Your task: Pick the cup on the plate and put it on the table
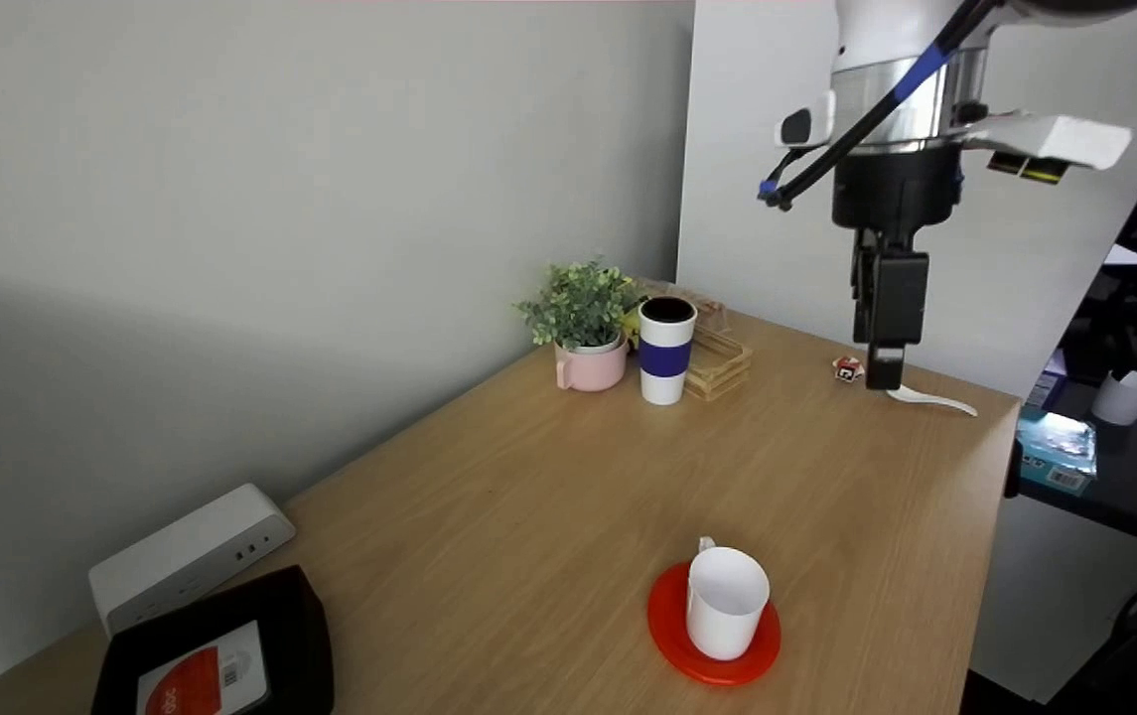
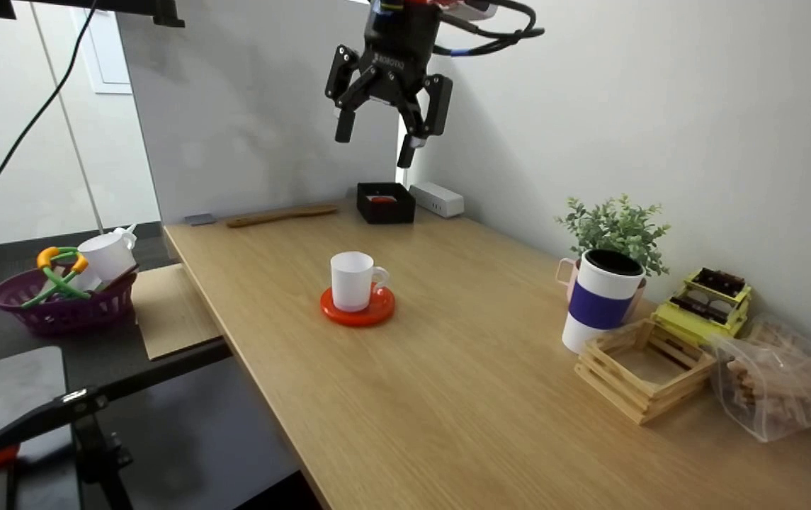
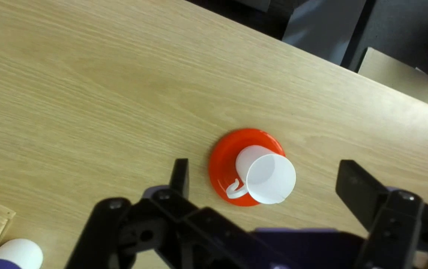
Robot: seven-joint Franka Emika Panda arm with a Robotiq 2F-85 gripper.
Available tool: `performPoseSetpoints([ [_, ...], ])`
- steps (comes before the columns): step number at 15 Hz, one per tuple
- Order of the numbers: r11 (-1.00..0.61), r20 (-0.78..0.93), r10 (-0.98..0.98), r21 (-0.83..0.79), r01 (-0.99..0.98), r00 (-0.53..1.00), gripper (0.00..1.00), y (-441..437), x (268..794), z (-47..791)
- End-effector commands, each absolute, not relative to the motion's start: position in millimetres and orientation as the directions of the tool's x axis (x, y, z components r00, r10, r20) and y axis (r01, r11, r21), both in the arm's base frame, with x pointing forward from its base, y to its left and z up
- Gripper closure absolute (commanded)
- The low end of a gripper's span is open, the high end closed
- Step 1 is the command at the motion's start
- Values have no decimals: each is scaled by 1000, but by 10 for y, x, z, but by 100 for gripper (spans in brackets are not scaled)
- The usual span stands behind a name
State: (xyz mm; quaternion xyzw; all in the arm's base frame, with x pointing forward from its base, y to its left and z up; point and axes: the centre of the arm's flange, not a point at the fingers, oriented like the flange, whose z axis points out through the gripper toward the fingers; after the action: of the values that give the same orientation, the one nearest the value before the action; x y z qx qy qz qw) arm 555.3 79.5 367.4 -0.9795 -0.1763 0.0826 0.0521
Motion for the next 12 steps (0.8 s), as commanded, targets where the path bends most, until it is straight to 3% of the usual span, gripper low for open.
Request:
performPoseSetpoints([
  [1,-931,-186,363,-119,345,913,0,876,5622,3556],
  [5,-929,-242,370,-111,354,897,0,974,5801,3353],
  [12,-931,-110,357,-128,343,928,0,913,6118,3089],
])
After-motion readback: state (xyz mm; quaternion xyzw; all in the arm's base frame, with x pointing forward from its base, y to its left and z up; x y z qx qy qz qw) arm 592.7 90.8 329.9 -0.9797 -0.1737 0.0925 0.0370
